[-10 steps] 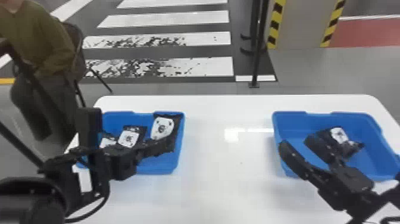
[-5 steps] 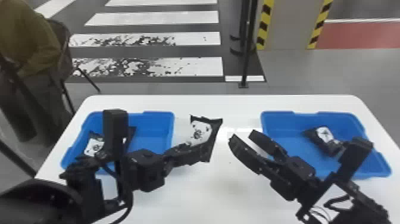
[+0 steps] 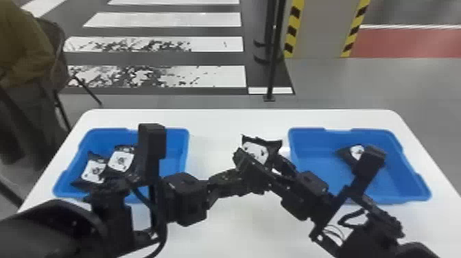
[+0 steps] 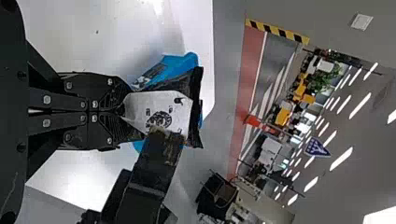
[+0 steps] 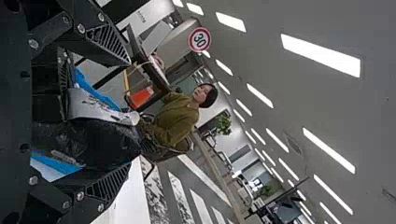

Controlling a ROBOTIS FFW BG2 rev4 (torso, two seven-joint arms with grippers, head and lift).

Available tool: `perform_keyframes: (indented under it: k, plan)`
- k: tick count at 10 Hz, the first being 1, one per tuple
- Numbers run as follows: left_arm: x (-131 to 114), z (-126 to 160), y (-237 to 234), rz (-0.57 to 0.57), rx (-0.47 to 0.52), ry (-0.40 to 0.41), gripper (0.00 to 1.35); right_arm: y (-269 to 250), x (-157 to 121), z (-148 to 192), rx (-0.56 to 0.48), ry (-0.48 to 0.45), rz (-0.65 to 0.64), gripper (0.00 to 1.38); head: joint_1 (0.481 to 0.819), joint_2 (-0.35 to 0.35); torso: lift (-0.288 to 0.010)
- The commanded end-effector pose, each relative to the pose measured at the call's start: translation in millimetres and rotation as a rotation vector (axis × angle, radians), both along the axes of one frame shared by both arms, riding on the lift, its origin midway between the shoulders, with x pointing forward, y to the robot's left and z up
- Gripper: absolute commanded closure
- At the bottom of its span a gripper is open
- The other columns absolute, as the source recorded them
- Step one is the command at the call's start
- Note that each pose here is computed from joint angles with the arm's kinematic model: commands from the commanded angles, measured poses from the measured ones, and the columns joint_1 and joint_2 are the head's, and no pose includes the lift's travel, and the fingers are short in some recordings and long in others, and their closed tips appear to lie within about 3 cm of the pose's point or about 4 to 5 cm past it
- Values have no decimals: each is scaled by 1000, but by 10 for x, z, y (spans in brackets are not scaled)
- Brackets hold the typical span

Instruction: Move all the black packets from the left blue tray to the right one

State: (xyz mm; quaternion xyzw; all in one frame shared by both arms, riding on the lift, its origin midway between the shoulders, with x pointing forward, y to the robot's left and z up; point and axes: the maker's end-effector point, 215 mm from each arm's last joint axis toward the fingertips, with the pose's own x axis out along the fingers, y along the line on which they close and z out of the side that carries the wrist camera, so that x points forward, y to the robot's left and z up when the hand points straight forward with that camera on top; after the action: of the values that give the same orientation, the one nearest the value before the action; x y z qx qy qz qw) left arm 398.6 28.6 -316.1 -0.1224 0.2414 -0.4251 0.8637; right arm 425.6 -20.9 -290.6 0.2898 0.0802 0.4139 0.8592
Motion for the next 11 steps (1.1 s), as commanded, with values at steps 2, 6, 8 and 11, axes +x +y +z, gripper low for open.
perform_keyframes:
  k: [2, 6, 8, 11]
  plan:
    - [-54, -14, -119, -29, -16, 15, 1205, 41, 47, 23, -14, -16, 9, 1168, 695, 8, -140]
    - [-55, -64, -45, -10, -30, 41, 772, -21, 93, -14, -23, -20, -8, 1285, 695, -1, -140]
    - [-15, -163, 224, 57, -33, 65, 51, -329, 300, -68, -50, -26, -71, 1285, 695, 2, -140]
    - [74, -191, 763, 184, -35, 59, 205, -1201, 890, -317, -186, -30, -242, 1283, 695, -17, -140]
